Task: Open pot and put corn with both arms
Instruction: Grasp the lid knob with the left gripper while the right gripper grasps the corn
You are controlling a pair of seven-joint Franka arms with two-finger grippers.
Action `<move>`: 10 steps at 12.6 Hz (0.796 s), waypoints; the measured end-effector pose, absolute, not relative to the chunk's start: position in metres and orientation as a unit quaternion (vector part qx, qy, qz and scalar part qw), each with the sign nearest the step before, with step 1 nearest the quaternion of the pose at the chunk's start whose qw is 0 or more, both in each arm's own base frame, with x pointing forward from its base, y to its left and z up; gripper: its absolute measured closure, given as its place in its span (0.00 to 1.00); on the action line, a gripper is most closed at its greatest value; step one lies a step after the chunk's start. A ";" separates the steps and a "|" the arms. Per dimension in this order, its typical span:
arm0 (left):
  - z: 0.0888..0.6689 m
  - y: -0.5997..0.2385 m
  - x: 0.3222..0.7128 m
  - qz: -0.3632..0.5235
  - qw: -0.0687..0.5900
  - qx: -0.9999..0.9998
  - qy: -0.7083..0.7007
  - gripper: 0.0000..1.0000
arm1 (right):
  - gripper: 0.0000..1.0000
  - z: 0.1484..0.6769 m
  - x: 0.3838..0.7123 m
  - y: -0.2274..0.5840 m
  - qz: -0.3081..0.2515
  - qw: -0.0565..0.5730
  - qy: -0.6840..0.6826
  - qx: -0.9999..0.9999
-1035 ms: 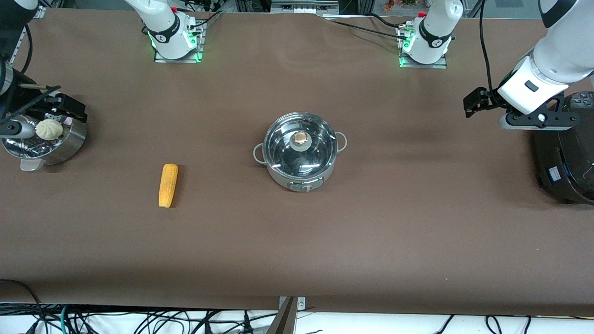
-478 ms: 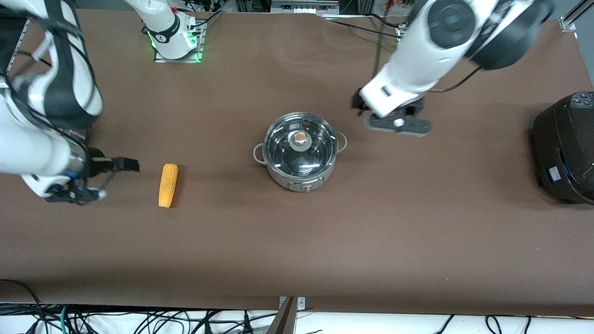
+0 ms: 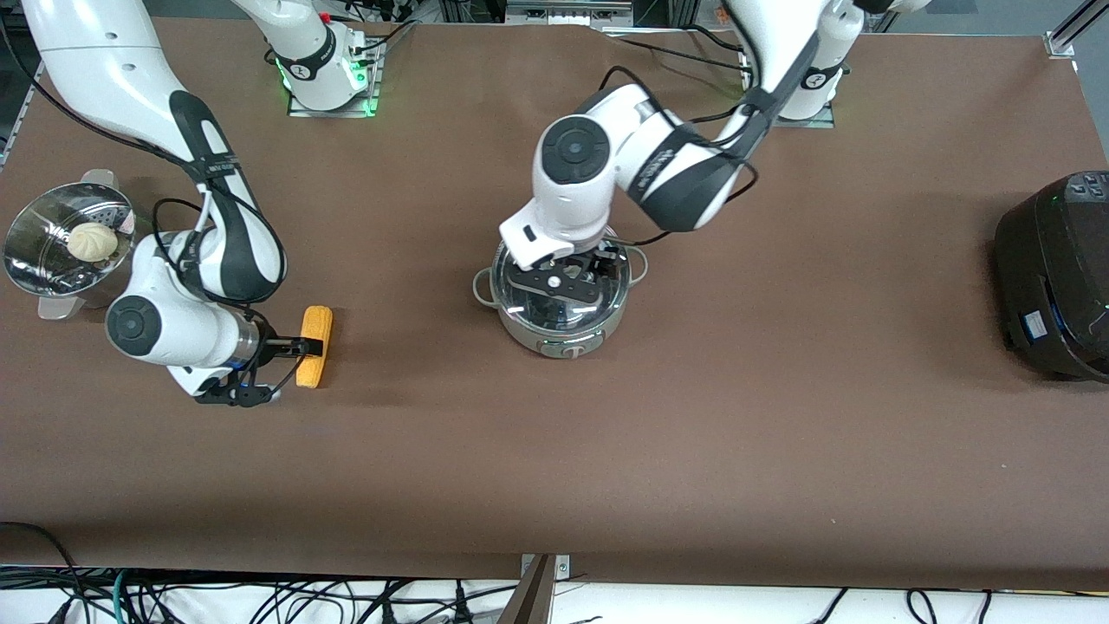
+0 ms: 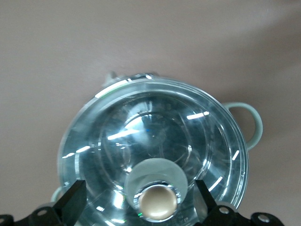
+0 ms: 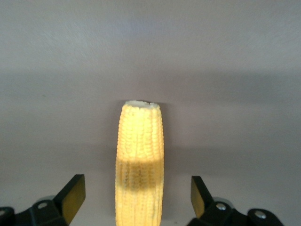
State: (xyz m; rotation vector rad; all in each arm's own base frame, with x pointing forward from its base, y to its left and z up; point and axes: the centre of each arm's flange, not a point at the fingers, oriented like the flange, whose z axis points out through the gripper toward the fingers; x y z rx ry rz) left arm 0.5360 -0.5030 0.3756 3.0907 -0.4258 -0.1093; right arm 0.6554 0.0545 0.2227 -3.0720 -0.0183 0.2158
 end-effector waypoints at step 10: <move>0.350 -0.513 0.520 -0.057 -0.008 0.987 -0.152 0.00 | 0.45 0.179 0.639 0.067 0.084 0.030 -0.013 -0.996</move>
